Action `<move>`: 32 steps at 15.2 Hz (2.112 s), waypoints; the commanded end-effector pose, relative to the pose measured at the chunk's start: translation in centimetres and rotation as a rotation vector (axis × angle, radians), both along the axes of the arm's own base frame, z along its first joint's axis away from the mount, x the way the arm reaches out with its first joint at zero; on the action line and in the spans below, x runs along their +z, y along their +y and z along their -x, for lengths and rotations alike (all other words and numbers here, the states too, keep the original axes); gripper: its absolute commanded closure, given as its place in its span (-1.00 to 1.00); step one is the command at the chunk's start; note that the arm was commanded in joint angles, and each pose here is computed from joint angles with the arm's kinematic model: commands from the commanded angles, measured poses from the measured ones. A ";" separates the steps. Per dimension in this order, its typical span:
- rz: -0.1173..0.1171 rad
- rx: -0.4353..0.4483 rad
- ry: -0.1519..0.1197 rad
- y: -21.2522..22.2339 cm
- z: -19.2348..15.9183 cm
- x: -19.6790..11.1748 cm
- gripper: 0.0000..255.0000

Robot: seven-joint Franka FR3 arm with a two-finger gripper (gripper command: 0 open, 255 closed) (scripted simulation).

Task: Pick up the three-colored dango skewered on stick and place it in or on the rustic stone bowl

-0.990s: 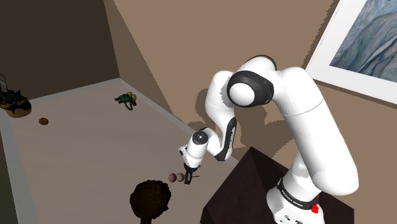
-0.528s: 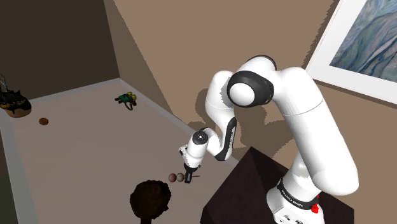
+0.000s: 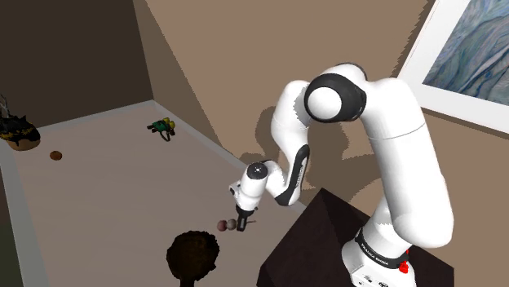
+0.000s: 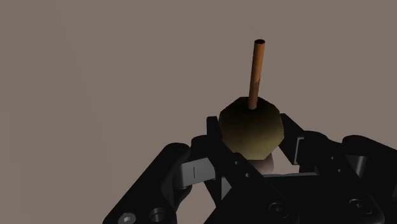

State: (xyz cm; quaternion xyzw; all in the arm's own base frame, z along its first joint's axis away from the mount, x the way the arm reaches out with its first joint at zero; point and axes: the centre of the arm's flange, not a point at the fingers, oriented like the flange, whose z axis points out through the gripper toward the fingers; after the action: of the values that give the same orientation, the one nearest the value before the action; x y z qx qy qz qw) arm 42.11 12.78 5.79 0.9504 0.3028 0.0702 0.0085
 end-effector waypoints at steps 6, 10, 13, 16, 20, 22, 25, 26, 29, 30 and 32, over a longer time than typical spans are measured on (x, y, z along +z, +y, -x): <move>0.001 0.001 0.000 -0.1 0.0 3.7 1.00; 0.001 0.001 0.000 -0.1 0.0 5.8 1.00; 0.001 0.001 0.000 -0.1 0.0 7.4 1.00; 0.001 0.001 0.000 -0.1 0.0 9.0 1.00; 0.001 0.001 0.000 -0.1 0.0 11.1 1.00; 0.001 0.001 0.000 -0.1 0.0 12.2 1.00; 0.001 0.001 0.000 -0.1 0.0 13.7 1.00; 0.001 0.001 0.000 -0.1 0.0 14.3 1.00; 0.001 0.001 0.000 2.6 -0.2 14.5 1.00; 0.001 0.001 0.000 3.9 -0.3 14.5 1.00; 0.001 0.001 0.000 6.5 -0.5 14.6 1.00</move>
State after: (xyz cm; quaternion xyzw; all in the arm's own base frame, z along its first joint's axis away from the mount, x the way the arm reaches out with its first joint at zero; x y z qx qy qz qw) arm 42.51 17.67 20.28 0.9500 0.3042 0.0700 0.0087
